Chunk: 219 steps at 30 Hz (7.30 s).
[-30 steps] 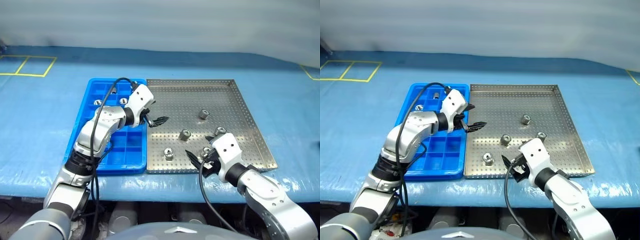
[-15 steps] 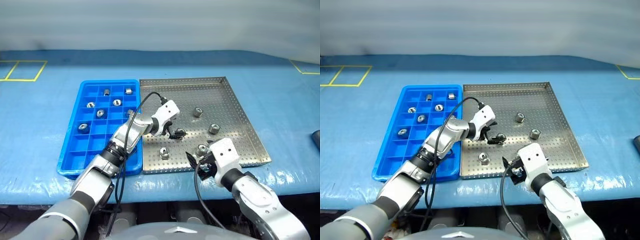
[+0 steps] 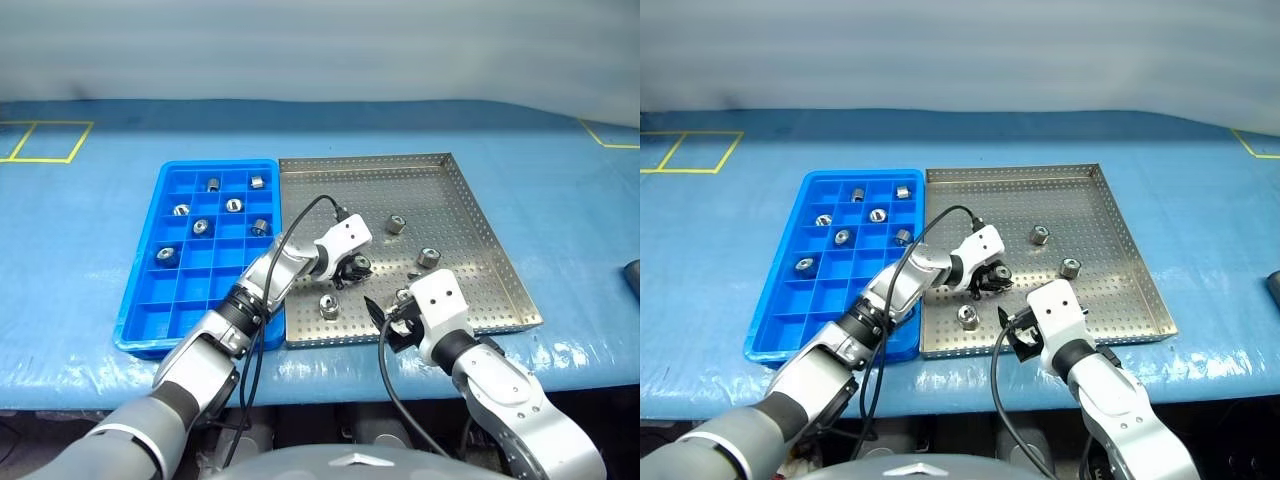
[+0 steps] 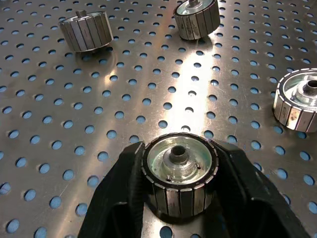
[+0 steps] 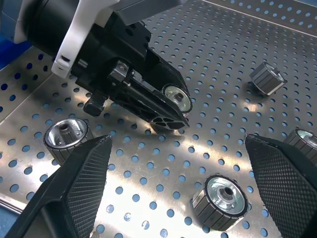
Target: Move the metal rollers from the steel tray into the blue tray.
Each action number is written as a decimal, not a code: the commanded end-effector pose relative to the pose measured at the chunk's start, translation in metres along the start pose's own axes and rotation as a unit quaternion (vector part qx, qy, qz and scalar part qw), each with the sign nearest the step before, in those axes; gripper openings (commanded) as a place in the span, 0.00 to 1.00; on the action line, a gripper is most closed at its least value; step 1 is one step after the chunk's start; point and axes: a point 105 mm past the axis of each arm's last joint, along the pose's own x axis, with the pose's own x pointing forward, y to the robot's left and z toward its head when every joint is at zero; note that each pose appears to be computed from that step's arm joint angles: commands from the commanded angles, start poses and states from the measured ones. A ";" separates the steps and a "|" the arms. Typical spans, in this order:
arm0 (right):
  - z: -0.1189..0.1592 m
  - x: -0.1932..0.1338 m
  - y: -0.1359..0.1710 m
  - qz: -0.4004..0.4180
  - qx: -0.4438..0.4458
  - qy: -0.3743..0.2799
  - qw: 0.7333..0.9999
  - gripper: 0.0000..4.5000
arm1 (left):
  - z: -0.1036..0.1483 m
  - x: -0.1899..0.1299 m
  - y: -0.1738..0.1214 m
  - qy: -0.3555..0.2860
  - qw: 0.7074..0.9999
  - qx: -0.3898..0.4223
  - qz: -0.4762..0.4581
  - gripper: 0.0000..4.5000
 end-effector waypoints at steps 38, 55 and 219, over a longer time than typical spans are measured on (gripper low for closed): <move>0.046 0.051 0.041 0.228 -0.130 -0.066 0.963 1.00 | -0.052 -0.215 0.030 -0.077 0.911 -0.072 0.399 0.38; 0.041 0.046 0.040 0.215 -0.116 -0.063 0.968 1.00 | -0.080 -0.206 0.027 -0.025 0.922 -0.119 0.368 0.38; 0.037 -0.006 -0.006 0.059 -0.082 -0.067 0.993 1.00 | 0.048 -0.151 0.026 -0.184 0.967 -0.044 0.169 0.99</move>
